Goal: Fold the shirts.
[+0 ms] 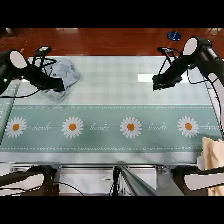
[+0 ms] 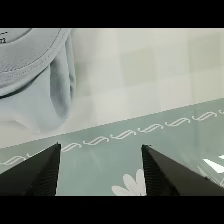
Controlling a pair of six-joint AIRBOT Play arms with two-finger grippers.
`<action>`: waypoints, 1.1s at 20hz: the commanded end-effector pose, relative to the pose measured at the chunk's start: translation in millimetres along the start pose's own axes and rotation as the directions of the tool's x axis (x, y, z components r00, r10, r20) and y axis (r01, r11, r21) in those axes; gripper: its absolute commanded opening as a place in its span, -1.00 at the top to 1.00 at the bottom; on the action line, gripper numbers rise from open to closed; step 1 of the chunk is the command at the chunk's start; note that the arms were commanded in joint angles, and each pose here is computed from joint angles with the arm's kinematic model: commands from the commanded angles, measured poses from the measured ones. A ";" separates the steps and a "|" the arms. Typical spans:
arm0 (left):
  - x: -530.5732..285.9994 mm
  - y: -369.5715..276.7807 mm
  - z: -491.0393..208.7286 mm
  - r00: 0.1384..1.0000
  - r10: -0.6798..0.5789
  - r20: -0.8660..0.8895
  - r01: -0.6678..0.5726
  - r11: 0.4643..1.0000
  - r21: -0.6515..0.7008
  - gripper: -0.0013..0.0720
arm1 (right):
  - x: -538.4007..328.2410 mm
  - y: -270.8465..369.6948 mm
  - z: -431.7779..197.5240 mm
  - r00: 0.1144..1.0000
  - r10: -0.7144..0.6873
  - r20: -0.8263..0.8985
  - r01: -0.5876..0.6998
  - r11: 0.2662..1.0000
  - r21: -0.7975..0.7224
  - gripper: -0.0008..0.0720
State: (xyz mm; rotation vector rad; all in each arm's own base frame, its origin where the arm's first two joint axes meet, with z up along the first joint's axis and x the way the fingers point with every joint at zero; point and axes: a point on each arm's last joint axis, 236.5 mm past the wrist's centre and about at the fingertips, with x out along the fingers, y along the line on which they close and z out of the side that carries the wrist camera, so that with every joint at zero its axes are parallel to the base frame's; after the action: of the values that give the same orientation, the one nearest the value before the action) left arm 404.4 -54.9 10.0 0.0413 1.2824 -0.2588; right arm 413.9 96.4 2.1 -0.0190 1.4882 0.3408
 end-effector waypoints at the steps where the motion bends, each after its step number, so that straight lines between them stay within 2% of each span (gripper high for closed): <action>1: -0.2 8.0 13.2 0.998 0.030 0.055 -0.031 0.999 0.009 -1.00 | 0.2 -0.2 3.7 1.000 -0.002 0.015 0.002 1.000 0.000 -0.08; 4: -24.7 43.9 72.9 0.943 0.156 0.294 -0.168 0.986 0.015 -1.00 | 0.1 -0.6 6.9 1.000 -0.004 0.029 0.004 1.000 0.000 -0.08; 7: -37.0 78.9 112.5 0.864 0.215 0.455 -0.210 0.976 -0.063 -1.00 | 0.1 -0.7 7.5 1.000 -0.004 0.031 0.004 1.000 0.000 -0.08; 12: 47.4 109.0 77.7 0.942 0.209 0.261 -0.190 0.977 -0.097 -1.00 | 0.1 -0.7 8.4 0.999 -0.004 0.035 0.004 1.000 0.000 -0.08; 19: 123.5 101.8 49.9 0.984 0.124 0.131 -0.104 0.983 -0.151 -1.00 | 0.1 0.9 8.6 0.999 0.003 0.036 -0.003 1.000 0.002 -0.08; 20: 123.9 102.4 49.9 0.984 0.126 0.130 -0.106 0.983 -0.150 -0.49 | 0.1 2.3 8.8 0.999 0.009 0.037 -0.009 1.000 0.003 -0.08; 21: 121.0 103.0 51.7 0.984 0.125 0.129 -0.105 0.983 -0.150 0.27 | 0.0 3.8 9.0 0.999 0.015 0.038 -0.015 1.000 0.003 -0.08; 22: 113.5 101.9 56.6 0.984 0.121 0.127 -0.102 0.984 -0.146 0.90 | 0.0 4.4 9.1 0.999 0.017 0.038 -0.018 1.000 0.004 -0.08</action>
State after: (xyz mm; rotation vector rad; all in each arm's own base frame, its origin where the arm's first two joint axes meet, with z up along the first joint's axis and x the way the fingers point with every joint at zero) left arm 510.1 17.7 -90.1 -0.0040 1.1246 -0.0642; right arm 422.1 99.5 3.4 -0.0058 1.4524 0.3417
